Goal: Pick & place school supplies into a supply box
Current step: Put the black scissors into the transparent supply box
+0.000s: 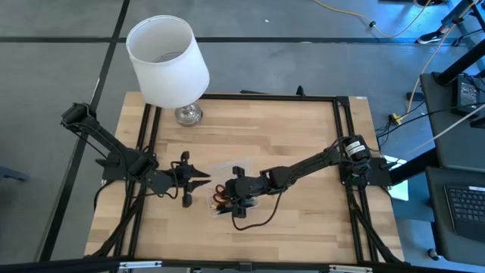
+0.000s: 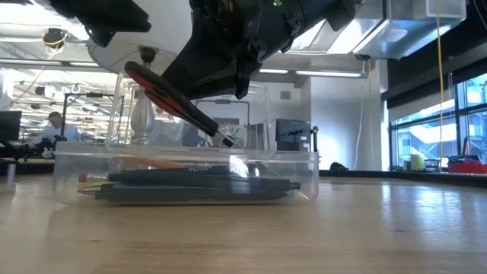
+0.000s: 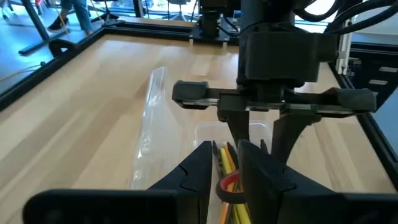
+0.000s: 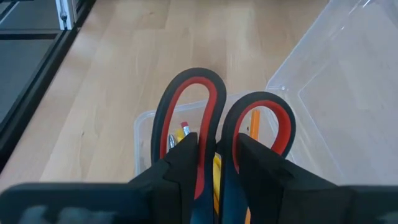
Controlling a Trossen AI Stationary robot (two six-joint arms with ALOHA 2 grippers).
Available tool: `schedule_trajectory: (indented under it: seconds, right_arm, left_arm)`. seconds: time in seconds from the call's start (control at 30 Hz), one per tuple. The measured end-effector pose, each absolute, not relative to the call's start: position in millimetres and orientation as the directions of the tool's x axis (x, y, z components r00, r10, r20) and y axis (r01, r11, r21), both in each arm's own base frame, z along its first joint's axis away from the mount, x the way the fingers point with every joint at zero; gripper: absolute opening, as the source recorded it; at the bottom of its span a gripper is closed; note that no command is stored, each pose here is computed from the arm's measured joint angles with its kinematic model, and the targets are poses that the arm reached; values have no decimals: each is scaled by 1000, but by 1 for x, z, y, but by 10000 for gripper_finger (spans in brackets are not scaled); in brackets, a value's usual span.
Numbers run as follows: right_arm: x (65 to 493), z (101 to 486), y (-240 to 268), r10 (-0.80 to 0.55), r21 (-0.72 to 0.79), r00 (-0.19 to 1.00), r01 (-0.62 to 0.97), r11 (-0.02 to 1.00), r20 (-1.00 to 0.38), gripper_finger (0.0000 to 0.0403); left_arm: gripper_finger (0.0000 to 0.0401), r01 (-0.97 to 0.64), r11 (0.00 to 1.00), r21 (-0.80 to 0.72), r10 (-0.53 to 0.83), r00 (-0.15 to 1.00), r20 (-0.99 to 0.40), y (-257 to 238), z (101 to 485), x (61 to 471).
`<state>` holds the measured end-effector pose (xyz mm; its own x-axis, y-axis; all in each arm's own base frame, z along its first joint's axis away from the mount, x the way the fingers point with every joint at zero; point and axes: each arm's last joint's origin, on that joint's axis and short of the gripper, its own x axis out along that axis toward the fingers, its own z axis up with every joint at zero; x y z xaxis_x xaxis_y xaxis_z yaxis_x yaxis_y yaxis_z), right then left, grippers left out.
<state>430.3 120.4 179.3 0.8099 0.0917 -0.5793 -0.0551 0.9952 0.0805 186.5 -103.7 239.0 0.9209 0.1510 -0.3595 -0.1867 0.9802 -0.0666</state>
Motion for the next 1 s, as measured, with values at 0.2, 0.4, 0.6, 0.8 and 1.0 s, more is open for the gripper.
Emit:
schedule_trajectory:
  seconds: [0.2,0.4,0.6,0.8,1.0]
  right_arm:
    - [430,179,120,92,84,810,-52,995,-580,113]
    - [430,179,120,92,84,810,-52,995,-580,114]
    - [430,179,120,91,85,810,-51,995,-580,114]
    - [430,179,120,92,87,810,-50,995,-580,113]
    - [429,178,121,105,92,797,-62,994,-594,113]
  left_arm:
    - [72,-50,989,-137,-9,916,-401,-110,238,185]
    - [72,97,988,-118,-138,896,-422,-121,237,180]
    - [72,113,994,-1,-104,907,-407,-131,228,190]
    - [72,162,980,117,-97,898,-429,-145,211,206]
    - [72,142,984,105,-82,894,-441,-150,207,211]
